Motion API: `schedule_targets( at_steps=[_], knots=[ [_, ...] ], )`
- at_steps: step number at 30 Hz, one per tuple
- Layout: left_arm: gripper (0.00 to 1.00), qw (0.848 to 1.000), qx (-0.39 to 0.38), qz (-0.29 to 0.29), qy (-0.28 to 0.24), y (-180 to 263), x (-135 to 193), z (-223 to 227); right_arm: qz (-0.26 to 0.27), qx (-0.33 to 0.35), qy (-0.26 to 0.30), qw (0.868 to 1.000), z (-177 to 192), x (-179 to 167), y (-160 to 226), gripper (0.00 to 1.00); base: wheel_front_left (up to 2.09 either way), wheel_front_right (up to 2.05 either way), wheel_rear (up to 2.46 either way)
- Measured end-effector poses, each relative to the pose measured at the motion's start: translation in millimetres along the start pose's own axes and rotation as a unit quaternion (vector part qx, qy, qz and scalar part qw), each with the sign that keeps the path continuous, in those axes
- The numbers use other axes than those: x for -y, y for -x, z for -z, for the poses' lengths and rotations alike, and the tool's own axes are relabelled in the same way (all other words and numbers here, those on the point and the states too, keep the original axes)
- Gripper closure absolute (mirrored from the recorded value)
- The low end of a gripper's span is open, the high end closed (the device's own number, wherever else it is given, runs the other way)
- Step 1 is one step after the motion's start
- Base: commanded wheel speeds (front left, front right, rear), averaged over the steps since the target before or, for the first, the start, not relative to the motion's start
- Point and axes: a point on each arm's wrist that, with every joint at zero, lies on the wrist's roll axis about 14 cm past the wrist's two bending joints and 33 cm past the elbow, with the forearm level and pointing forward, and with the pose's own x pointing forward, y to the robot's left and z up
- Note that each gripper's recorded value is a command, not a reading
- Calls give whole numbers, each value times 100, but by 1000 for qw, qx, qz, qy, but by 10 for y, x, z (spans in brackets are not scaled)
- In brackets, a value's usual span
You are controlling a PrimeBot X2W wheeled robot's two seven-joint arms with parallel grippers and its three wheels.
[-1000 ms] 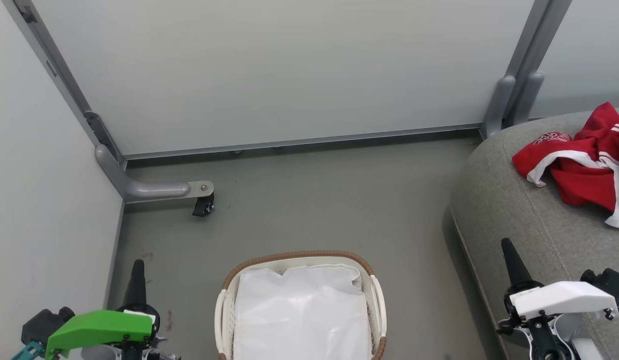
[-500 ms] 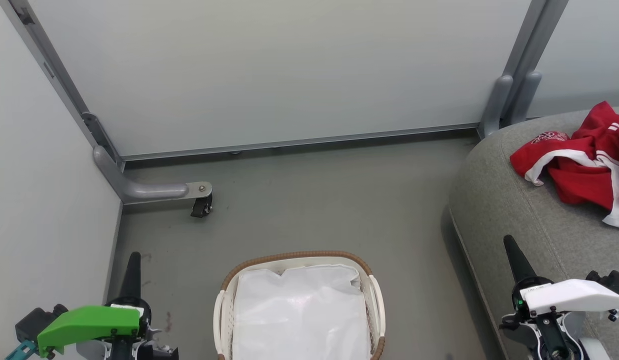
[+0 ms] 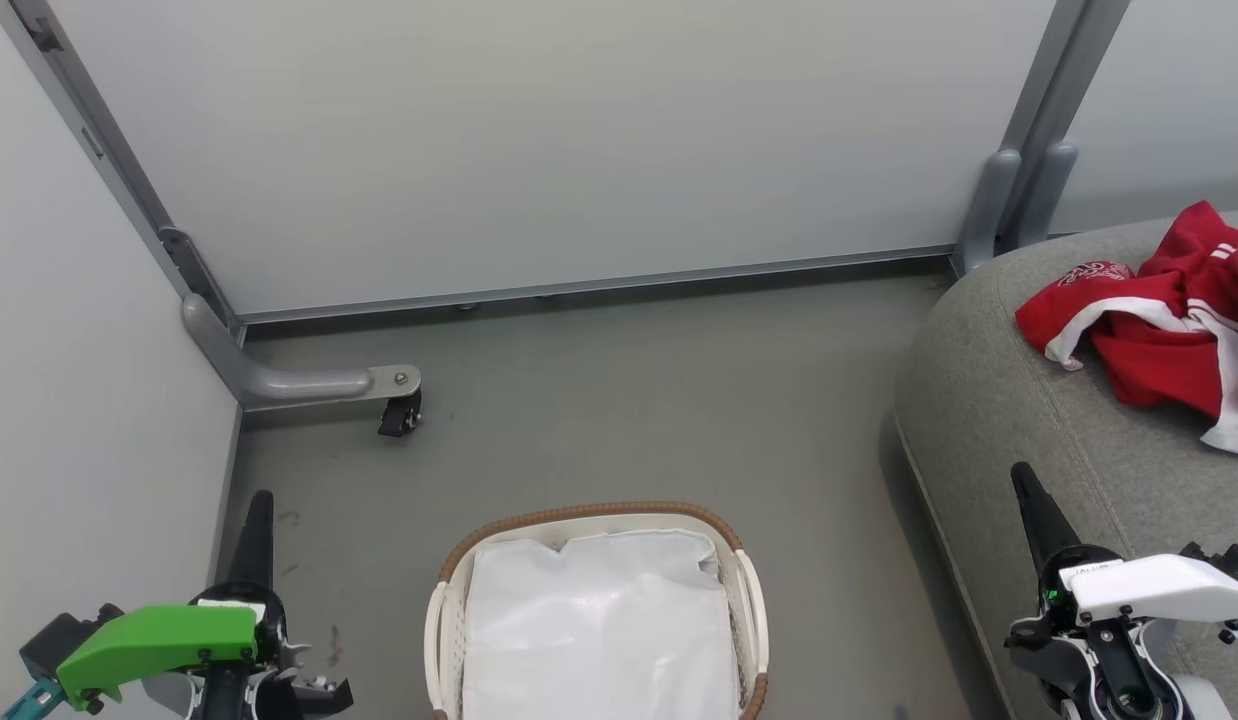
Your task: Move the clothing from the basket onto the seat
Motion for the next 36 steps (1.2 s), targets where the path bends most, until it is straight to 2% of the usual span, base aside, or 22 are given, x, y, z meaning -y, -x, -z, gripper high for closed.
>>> schedule_targets(
  at_steps=[27, 36],
  knots=[
    [100, 995, -5, 34, 89, -73, 185, -41, -21, 4, -102, 995, -93, -96, 8, 100, 0, 0, 0],
    [100, 995, -5, 35, 90, -73, 188, -43, -22, 5, -103, 994, -96, -99, 7, 100, 0, 0, 0]
  ],
)
